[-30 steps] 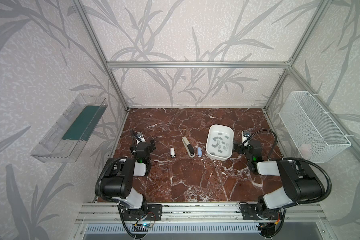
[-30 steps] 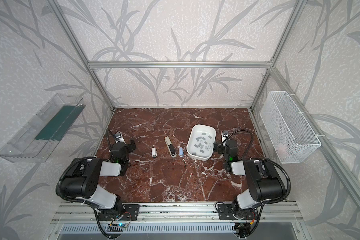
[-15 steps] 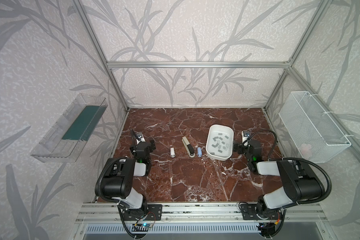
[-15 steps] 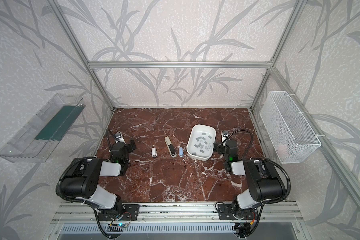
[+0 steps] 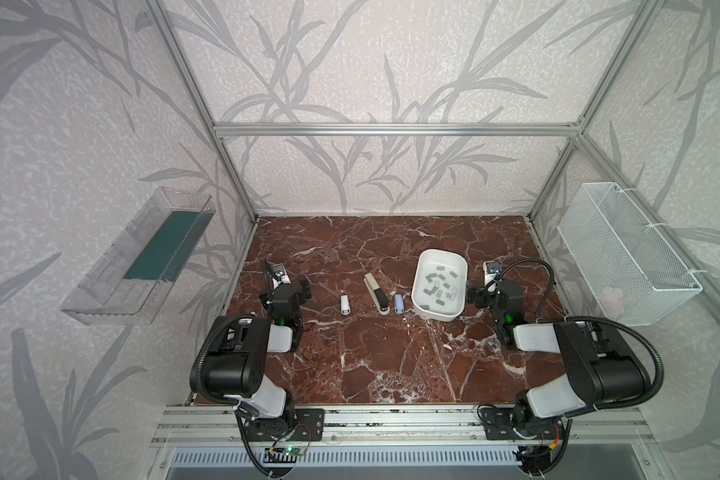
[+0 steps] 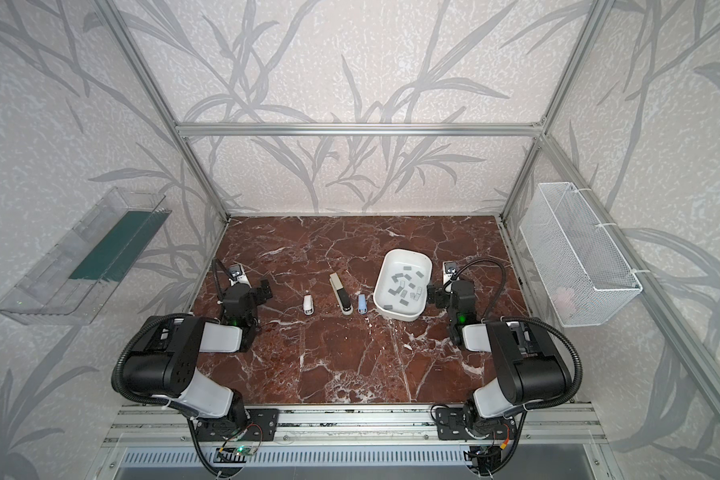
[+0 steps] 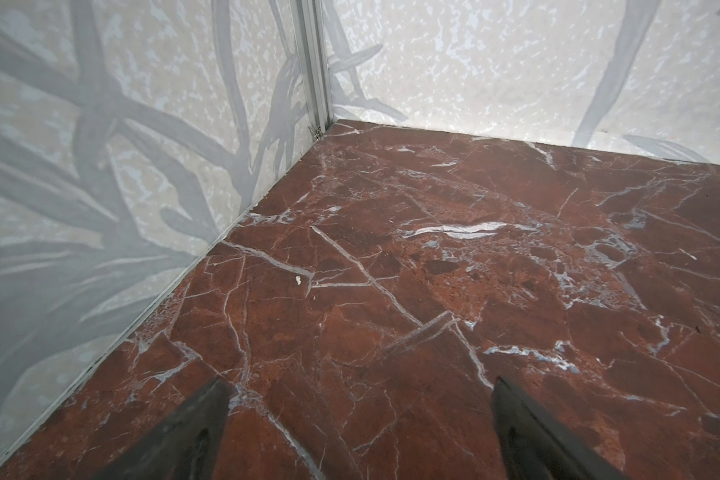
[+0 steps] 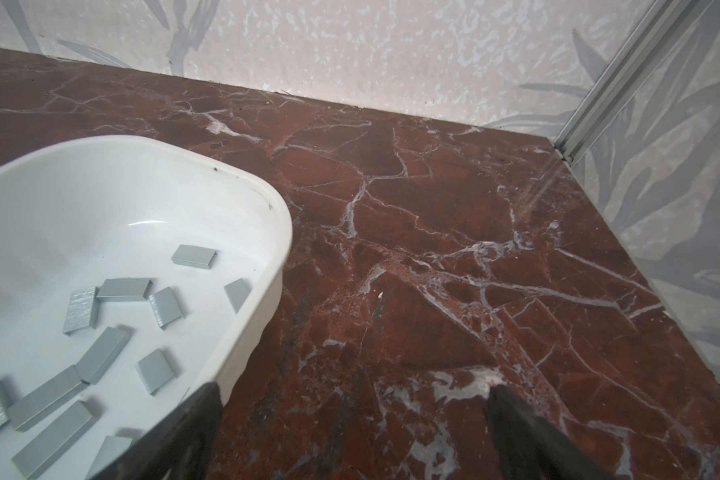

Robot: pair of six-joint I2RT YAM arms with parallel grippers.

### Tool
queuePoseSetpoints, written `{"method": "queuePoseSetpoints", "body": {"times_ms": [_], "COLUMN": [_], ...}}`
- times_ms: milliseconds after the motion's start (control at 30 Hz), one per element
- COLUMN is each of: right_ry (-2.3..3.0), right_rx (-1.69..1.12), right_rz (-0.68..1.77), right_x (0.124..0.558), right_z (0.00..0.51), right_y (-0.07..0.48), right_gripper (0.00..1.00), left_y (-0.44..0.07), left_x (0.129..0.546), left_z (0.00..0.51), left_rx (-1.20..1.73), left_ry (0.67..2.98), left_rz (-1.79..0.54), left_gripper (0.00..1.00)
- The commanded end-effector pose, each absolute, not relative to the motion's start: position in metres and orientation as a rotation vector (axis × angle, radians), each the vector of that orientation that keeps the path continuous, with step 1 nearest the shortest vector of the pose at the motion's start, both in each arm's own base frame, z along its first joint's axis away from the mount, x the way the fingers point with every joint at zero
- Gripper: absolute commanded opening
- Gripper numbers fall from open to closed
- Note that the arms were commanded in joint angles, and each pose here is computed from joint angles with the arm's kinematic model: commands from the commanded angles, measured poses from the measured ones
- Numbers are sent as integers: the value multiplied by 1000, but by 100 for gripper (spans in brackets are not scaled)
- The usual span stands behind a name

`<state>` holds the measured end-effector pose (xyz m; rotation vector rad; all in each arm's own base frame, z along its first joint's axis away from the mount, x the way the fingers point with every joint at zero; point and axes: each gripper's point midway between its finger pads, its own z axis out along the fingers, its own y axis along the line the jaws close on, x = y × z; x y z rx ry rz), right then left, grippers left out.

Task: Load the staples into the stapler
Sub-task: 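Move left gripper toward the large beige-black stapler while right gripper approaches the tray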

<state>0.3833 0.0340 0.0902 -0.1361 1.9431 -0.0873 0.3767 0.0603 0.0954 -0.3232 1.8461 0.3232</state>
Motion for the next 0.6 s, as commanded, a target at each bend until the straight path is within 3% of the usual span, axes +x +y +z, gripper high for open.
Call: {"method": "queuePoseSetpoints", "body": {"times_ms": [0,133,200,300,433,567], "right_ry": [1885,2005,2030,2063,1896,1979], "right_rx": [-68,102,291,333,-18,-277], "right_rz": [-138,-21,83,305,779,707], "right_x": [377,366,358,344,325,286], "right_z": [136,173,187,198,242,239], "right_y": [29,29,26,48,136,217], "right_gripper": [99,99,99,99,99,99], "left_y": [49,45,44,28,20,2], "left_x": [368,353,347,340,319,314], "left_z": [128,165,180,213,227,244], "left_rx": [-251,-288,-372,-397,-501,-443], "left_ry": [1732,1705,1731,1734,1713,1753], "left_rz": [319,328,239,62,-129,-273], "left_gripper": [99,99,99,99,99,99]}}
